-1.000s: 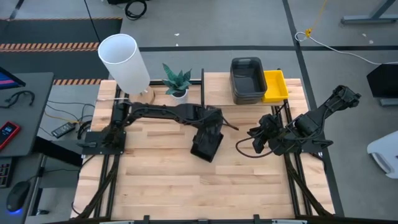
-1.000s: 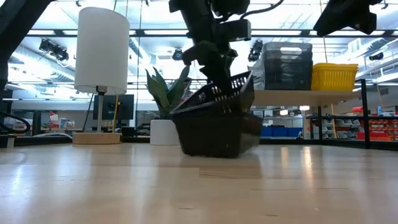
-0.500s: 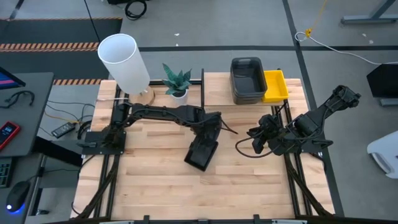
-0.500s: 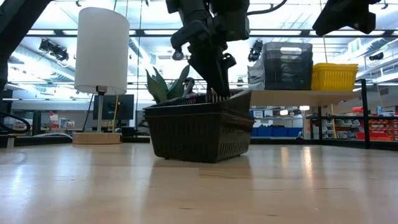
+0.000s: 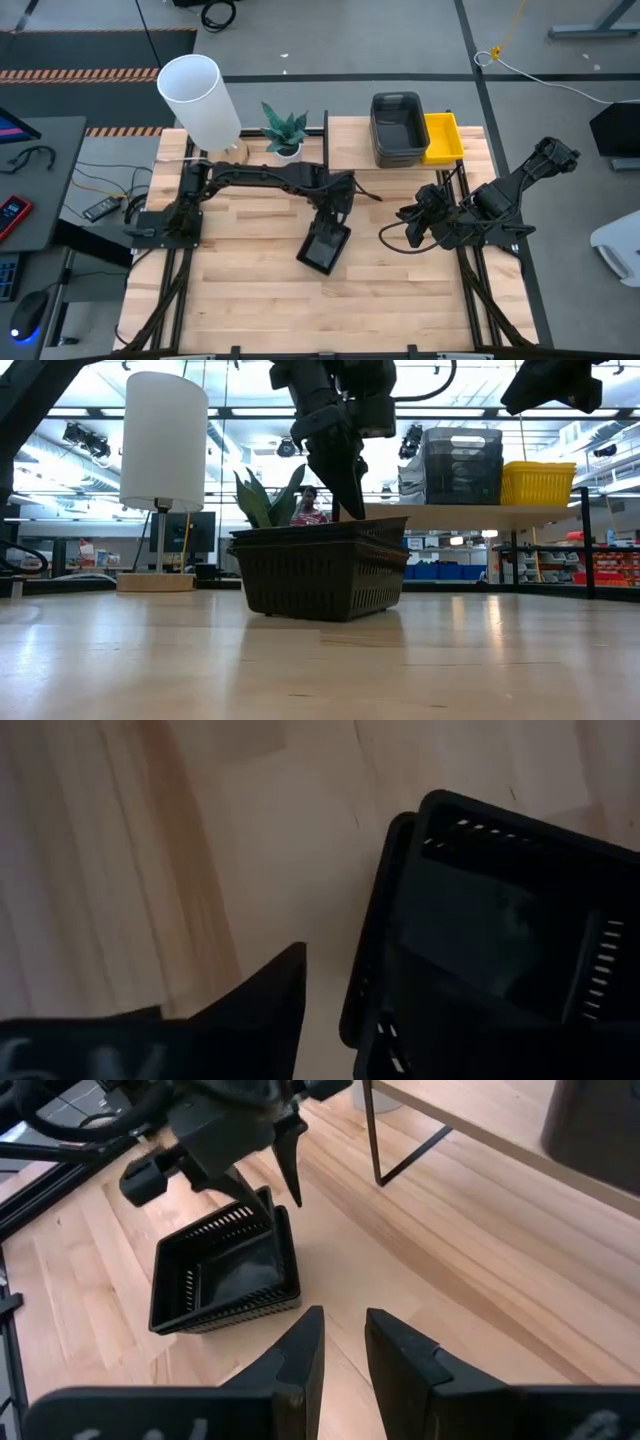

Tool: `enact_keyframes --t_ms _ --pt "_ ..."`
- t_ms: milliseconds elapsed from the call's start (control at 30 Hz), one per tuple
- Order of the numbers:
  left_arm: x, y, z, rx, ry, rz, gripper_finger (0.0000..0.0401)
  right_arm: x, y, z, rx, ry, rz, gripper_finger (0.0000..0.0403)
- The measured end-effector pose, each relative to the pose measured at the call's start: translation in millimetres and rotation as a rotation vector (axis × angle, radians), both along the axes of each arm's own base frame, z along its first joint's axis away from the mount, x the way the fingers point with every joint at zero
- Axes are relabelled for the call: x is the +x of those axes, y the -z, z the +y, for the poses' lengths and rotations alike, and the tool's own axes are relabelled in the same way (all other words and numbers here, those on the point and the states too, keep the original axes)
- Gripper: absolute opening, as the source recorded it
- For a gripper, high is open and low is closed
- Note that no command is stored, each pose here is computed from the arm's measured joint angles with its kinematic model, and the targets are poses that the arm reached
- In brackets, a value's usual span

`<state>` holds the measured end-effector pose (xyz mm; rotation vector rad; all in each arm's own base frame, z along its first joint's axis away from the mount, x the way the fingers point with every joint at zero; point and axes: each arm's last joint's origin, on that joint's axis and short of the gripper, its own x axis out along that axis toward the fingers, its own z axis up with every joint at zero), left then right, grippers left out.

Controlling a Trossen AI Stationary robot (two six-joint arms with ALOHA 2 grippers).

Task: Stack baskets on shelf by color
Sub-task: Put the stacked black bins on the shelf

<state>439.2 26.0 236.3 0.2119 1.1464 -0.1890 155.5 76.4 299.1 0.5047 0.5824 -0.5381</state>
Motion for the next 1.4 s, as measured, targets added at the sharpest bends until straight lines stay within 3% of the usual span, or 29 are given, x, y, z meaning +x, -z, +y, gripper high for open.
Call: enact_keyframes --t_ms 133,300,433,500,567,667,767,933,1067,1200,1400 --pt "5.9 11.8 -10.4 0.037 0.010 0.013 0.0132 -0.1 0.0 0.0 0.000 0.000 0.000 0.0082" --pt "12.8 31.1 -19.7 0.165 0.004 0.047 0.0119 0.4 -0.5 0.1 -0.005 -0.002 -0.005 0.0082" --pt "5.5 16.5 -20.8 0.301 -0.024 0.070 0.0117 1.2 -0.8 0.6 -0.010 -0.012 -0.007 0.0082" --pt "-0.7 -5.1 -21.9 0.251 -0.008 0.049 0.0117 1.2 -0.8 0.6 -0.013 -0.014 -0.007 0.0082" --pt "-5.8 -25.9 -25.3 0.117 0.026 0.013 0.0117 1.2 -0.4 0.6 -0.018 -0.016 -0.001 0.0082" --pt "-10.5 -34.9 -35.8 -0.125 -0.018 0.031 0.0117 1.2 -0.5 0.6 -0.018 -0.016 -0.002 0.0082" --pt "-14.6 -33.4 -53.7 -0.255 -0.040 0.089 0.0117 1.3 -0.6 0.6 -0.018 -0.013 -0.005 0.0082" --pt "-18.4 -18.8 -99.9 -0.229 0.058 0.170 0.0120 1.3 -0.6 0.4 -0.024 -0.012 -0.006 0.0082" --pt "-21.6 -14.4 -129.9 -0.161 0.082 0.162 0.0150 1.3 -0.6 0.4 -0.031 -0.019 -0.002 0.0082" --pt "-17.4 -4.9 -141.3 -0.036 0.028 0.121 0.0206 1.3 -0.6 0.5 -0.038 -0.025 0.001 0.0082" --pt "-10.3 22.8 -147.5 0.024 0.029 0.136 0.0262 1.8 -0.6 1.1 -0.028 -0.033 0.001 0.0082"
